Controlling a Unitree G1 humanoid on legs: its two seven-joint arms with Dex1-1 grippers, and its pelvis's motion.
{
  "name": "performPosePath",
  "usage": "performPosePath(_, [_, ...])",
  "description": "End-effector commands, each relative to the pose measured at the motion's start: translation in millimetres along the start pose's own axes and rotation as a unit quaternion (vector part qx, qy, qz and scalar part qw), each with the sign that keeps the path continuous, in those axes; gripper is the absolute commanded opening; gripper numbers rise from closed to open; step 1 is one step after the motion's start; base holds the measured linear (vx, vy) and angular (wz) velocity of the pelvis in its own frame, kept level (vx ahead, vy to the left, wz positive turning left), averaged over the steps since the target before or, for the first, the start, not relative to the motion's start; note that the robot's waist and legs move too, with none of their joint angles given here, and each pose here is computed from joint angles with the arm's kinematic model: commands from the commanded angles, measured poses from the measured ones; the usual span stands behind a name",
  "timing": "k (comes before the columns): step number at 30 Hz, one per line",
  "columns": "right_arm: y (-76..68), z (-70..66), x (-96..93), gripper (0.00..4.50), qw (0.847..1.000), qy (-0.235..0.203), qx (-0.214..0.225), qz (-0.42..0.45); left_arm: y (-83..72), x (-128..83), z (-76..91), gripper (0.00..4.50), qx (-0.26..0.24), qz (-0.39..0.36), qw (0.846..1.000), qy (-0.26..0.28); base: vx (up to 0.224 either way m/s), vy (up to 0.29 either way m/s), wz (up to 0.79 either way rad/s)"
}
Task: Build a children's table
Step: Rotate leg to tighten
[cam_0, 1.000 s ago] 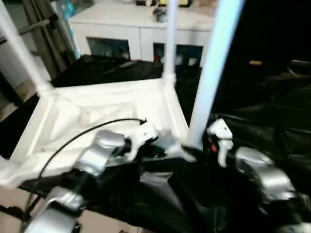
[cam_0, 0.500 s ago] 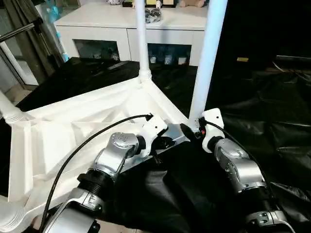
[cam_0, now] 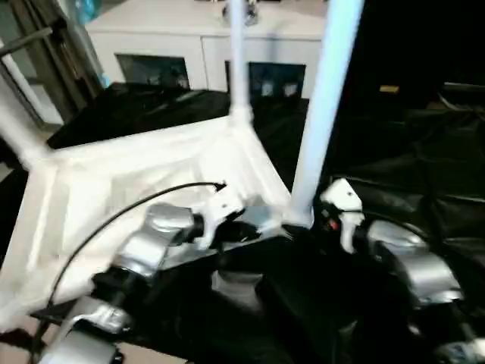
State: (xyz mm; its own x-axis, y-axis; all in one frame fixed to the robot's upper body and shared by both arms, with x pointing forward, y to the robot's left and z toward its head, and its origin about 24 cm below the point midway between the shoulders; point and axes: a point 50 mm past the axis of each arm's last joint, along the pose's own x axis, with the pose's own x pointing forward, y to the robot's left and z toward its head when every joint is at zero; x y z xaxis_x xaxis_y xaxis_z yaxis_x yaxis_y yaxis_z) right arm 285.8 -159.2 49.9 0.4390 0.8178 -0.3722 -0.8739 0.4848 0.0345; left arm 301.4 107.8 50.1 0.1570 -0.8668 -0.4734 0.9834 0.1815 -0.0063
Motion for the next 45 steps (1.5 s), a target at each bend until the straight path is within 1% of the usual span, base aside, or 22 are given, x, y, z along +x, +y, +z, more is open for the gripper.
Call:
performPosePath(1, [18.7, -3.9, 6.4, 3.88, 0.996, 0.013, 0.006, 0.087, -7.3, 2, 6.3, 0.0, 0.014, -0.039, 0.999, -0.014, 0.0, 0.0, 0.0])
performPosePath(5, [22.5, -6.9, 4.4, 3.88, 0.994, 0.019, 0.017, 0.108, -8.5, -1, 5.4, 0.0, 0.019, -0.046, 0.999, -0.012, 0.0, 0.0, 0.0])
performPosePath(6, [23.7, -7.2, 5.2, 3.72, 0.994, 0.017, 0.021, 0.11, -8.3, -1, 5.2, 0.0, 0.019, -0.045, 0.999, -0.012, 0.0, 0.0, 0.0])
performPosePath(14, [29.5, -7.2, 11.6, 3.25, 0.993, 0.004, 0.037, 0.109, -11.7, 0, 2.3, 0.0, 0.013, -0.047, 0.999, -0.013, 0.0, 0.0, 0.0])
performPosePath(15, [29.5, -7.2, 11.6, 3.07, 0.993, 0.004, 0.037, 0.109, -11.7, 0, 2.3, 0.0, 0.013, -0.047, 0.999, -0.013, 0.0, 0.0, 0.0])
performPosePath(18, [22.7, -6.7, 18.1, 2.92, 0.998, -0.005, 0.044, 0.051, -6.9, 4, 2.1, 0.0, 0.004, -0.019, 1.0, -0.012, 0.0, 0.0, 0.0])
performPosePath(19, [15.1, -8.9, 23.8, 2.84, 0.999, -0.005, 0.051, -0.008, -2.7, 8, 2.6, 0.0, -0.005, 0.006, 1.0, -0.011, 0.0, 0.0, 0.0])
performPosePath(20, [14.4, -9.2, 24.3, 2.84, 0.999, -0.004, 0.052, -0.014, -2.4, 8, 2.6, 0.0, -0.006, 0.009, 1.0, -0.011, 0.0, 0.0, 0.0])
performPosePath(23, [3.3, -13.2, 36.5, 2.73, 0.988, -0.015, 0.101, -0.114, 6.5, 20, 8.9, 0.0, -0.027, 0.067, 0.997, -0.015, 0.0, 0.0, 0.0])
performPosePath(25, [2.4, -14.1, 47.8, 2.72, 0.978, -0.02, 0.129, -0.164, 10.6, 29, 16.0, 0.0, -0.039, 0.1, 0.994, -0.021, 0.0, 0.0, 0.0])
performPosePath(27, [2.4, -14.1, 52.7, 2.72, 0.973, -0.02, 0.139, -0.184, 11.6, 34, 19.3, 0.0, -0.043, 0.111, 0.993, -0.023, 0.0, 0.0, 0.0])
performPosePath(28, [3.6, -13.4, 62.6, 2.72, 0.963, -0.023, 0.15, -0.221, 11.3, 43, 24.9, 0.0, -0.051, 0.126, 0.99, -0.028, 0.0, 0.0, 0.0])
performPosePath(29, [3.6, -13.4, 62.6, 2.72, 0.963, -0.023, 0.15, -0.221, 11.3, 43, 24.9, 0.0, -0.051, 0.126, 0.99, -0.028, 0.0, 0.0, 0.0])
performPosePath(30, [6.8, -12.4, 69.5, 2.72, 0.963, -0.024, 0.14, -0.229, 9.2, 49, 27.4, 0.0, -0.051, 0.127, 0.99, -0.031, 0.0, 0.0, 0.0])
performPosePath(32, [12.2, -11.0, 75.7, 2.72, 0.969, -0.024, 0.125, -0.214, 5.5, 54, 29.5, 0.0, -0.047, 0.119, 0.991, -0.035, 0.0, 0.0, 0.0])
performPosePath(33, [12.6, -10.9, 75.9, 3.06, 0.969, -0.024, 0.124, -0.211, 5.2, 55, 29.7, 0.0, -0.047, 0.118, 0.991, -0.036, 0.0, 0.0, 0.0])
performPosePath(34, [13.6, -10.7, 76.6, 3.26, 0.971, -0.024, 0.123, -0.205, 4.4, 55, 30.1, 0.0, -0.047, 0.116, 0.991, -0.038, 0.0, 0.0, 0.0])
performPosePath(37, [15.3, -7.4, 76.5, 3.57, 0.973, -0.033, 0.129, -0.188, 3.0, 54, 28.3, 0.0, -0.045, 0.105, 0.993, -0.036, 0.0, 0.0, 0.0])
performPosePath(40, [12.8, -1.6, 67.7, 3.57, 0.985, -0.032, 0.083, -0.151, 2.3, 45, 20.8, 0.0, -0.033, 0.078, 0.996, -0.028, 0.0, 0.0, 0.0])
performPosePath(43, [12.4, -0.5, 64.9, 3.57, 0.987, -0.031, 0.069, -0.14, 1.8, 42, 18.3, 0.0, -0.031, 0.069, 0.997, -0.025, 0.0, 0.0, 0.0])
performPosePath(44, [12.8, 0.9, 61.2, 3.57, 0.99, -0.034, 0.059, -0.121, 1.5, 39, 16.6, 0.0, -0.024, 0.059, 0.998, -0.024, 0.0, 0.0, 0.0])
performPosePath(45, [14.0, 4.1, 50.1, 3.57, 0.996, -0.041, 0.039, -0.074, 2.7, 31, 14.5, 0.0, -0.017, 0.044, 0.999, -0.021, 0.0, 0.0, 0.0])
